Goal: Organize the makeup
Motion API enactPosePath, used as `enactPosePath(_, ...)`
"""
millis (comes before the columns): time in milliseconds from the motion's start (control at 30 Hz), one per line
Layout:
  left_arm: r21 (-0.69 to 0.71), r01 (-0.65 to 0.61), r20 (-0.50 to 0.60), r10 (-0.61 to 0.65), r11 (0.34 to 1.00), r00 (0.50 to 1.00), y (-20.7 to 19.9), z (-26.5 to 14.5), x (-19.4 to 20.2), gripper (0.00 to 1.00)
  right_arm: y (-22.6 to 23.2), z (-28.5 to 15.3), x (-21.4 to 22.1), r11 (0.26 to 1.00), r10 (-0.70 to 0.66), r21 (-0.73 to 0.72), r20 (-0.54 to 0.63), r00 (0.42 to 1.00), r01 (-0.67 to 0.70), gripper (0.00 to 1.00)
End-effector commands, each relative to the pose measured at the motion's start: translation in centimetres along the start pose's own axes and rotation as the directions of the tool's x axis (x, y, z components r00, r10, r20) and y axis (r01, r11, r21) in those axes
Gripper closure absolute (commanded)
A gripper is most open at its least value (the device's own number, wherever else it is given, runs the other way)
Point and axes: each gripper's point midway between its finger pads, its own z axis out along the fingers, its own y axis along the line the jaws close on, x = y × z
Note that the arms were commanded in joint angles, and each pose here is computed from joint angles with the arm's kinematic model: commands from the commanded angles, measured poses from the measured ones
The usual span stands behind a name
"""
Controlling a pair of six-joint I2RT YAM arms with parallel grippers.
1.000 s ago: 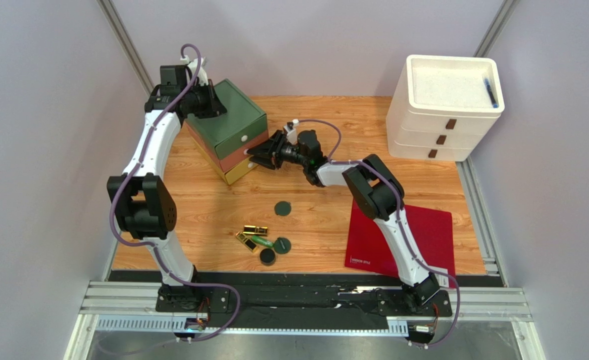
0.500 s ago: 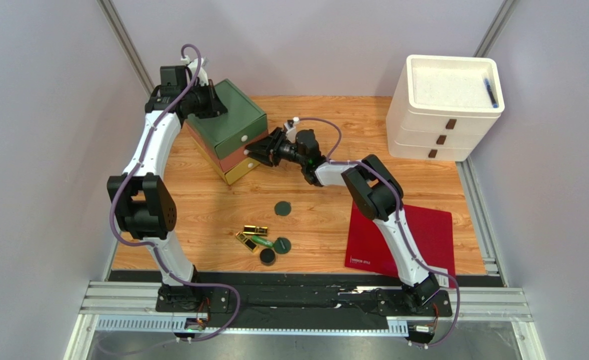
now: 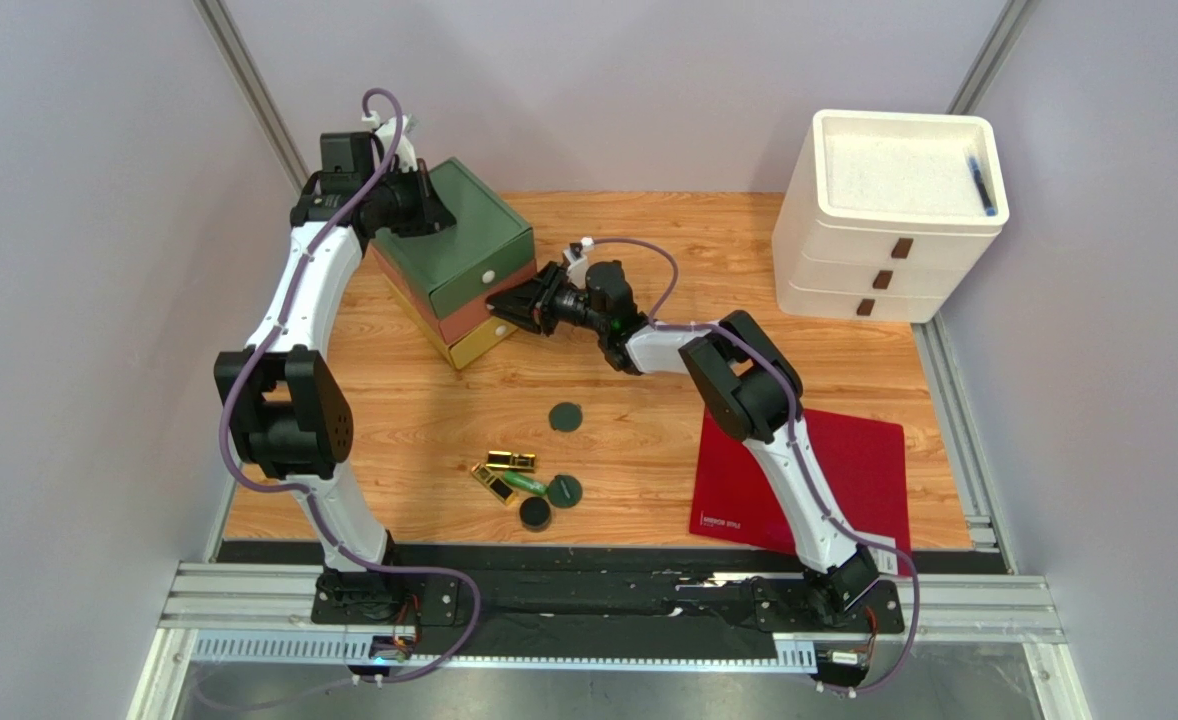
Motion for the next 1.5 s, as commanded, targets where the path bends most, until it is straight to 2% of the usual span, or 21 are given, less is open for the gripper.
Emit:
enactPosePath(0, -0.059, 0.050, -0.188, -0.061, 0.997, 0.980, 1.9, 0.8, 5.9, 0.93, 1.0, 0.8, -0.6, 0.999, -0.038, -0.019, 0.041, 0.998, 0.039, 0.78)
enactPosePath(400, -0.062, 0.050, -0.188, -0.061, 0.997, 0.980, 1.9, 0.7, 6.0, 0.93, 0.8, -0.5, -0.6, 1.000, -0.028, 0.003, 0.061, 0.998, 0.028, 0.90)
enactPosePath(667, -0.066, 0.054, -0.185, -0.066, 0.996, 0.981, 2.0, 0.8, 6.0, 0.93, 1.1, -2.5, 0.2, 1.000, -0.005, 0.011, 0.069, 0.998, 0.004, 0.92)
enactPosePath(1133, -0.065, 0.056, -0.212, -0.069, 0.996, 0.975, 2.5, 1.6, 6.8, 0.93, 2.0, -8.5, 2.8, 0.998, 0.057, 0.020, 0.092, 0.994, -0.059, 0.93)
enactPosePath(1233, -0.061, 0.056, -0.212, -0.067, 0.997, 0.975, 2.5, 1.7, 6.7, 0.93, 2.4, -8.4, 3.1, 0.999, 0.036, 0.018, 0.074, 0.997, -0.037, 0.89)
enactPosePath(1267, -0.060, 0.056, -0.213, -0.068, 0.997, 0.975, 2.5, 1.8, 6.7, 0.93, 2.7, -8.2, 3.1, 0.999, 0.034, 0.018, 0.057, 0.998, -0.036, 0.80)
enactPosePath(1367, -0.055, 0.057, -0.211, -0.068, 0.997, 0.975, 2.4, 1.8, 6.5, 0.92, 2.9, -8.2, 3.5, 0.999, 0.018, 0.049, 0.028, 0.999, -0.020, 0.68)
enactPosePath(1433, -0.052, 0.056, -0.207, -0.066, 0.997, 0.976, 2.4, 1.8, 6.2, 0.92, 4.3, -8.7, 3.3, 0.997, -0.062, 0.057, 0.020, 0.998, 0.061, 0.64)
enactPosePath(1467, -0.049, 0.053, -0.207, -0.062, 0.997, 0.976, 2.2, 1.8, 6.1, 0.92, 3.3, -9.2, 3.7, 0.990, -0.059, 0.127, -0.006, 0.998, 0.059, 0.62)
